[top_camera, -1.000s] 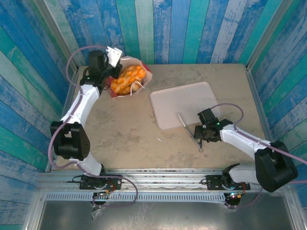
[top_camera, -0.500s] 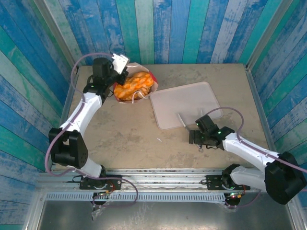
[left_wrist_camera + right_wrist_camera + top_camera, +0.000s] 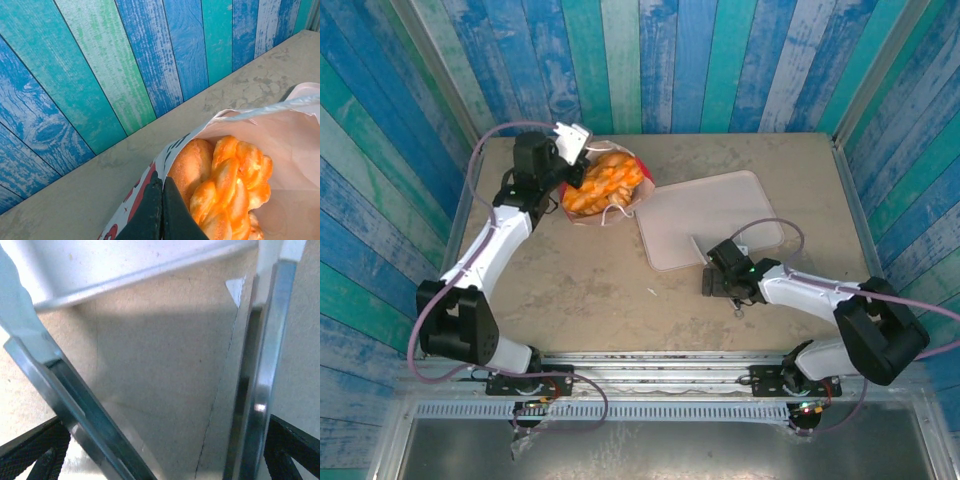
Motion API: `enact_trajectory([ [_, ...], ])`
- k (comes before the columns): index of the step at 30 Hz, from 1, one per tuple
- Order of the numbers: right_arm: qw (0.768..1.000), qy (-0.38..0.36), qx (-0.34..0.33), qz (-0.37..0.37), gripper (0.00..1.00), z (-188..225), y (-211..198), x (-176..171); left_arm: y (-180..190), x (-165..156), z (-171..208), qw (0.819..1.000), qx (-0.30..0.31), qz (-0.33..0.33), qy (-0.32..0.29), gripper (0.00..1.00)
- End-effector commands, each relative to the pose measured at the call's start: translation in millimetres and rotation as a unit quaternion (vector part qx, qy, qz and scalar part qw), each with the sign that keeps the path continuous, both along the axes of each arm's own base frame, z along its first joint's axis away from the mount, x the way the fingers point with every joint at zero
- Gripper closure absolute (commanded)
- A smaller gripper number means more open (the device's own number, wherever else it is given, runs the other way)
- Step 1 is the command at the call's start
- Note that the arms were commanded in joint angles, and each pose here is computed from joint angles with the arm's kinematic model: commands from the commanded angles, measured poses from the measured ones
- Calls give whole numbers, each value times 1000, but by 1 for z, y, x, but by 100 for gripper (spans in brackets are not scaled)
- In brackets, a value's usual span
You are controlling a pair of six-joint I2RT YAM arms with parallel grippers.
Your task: Take the fake bread out of the paper bag
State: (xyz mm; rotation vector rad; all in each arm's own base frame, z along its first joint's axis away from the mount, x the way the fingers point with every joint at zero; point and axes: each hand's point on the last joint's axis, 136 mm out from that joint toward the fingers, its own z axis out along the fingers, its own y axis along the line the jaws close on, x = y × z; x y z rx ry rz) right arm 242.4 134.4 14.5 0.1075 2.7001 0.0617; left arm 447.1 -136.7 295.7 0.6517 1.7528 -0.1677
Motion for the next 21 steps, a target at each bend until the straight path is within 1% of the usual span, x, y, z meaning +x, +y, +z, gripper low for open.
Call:
enact_trajectory([
  [1,1000,27,-6,-9,0,-16,-2,-9,0,-21,63,996,-32,-5,-87,100],
  [6,1000,27,-6,-3,0,-18,-2,-9,2,-21,61,996,-32,1,-87,100],
  [9,1000,28,-8,-3,3,-20,-1,-8,2,-19,61,996,-34,2,-86,100],
  [11,999,35,-10,1,8,-23,1,-9,2,-18,60,996,-35,4,-85,100],
  [15,999,50,-10,10,23,-28,3,-11,3,-18,61,996,-36,7,-87,100],
  [18,998,56,-9,14,32,-30,4,-14,2,-18,59,996,-34,5,-84,100],
  [21,998,61,-13,16,36,-30,5,-13,2,-18,57,996,-35,3,-84,100],
])
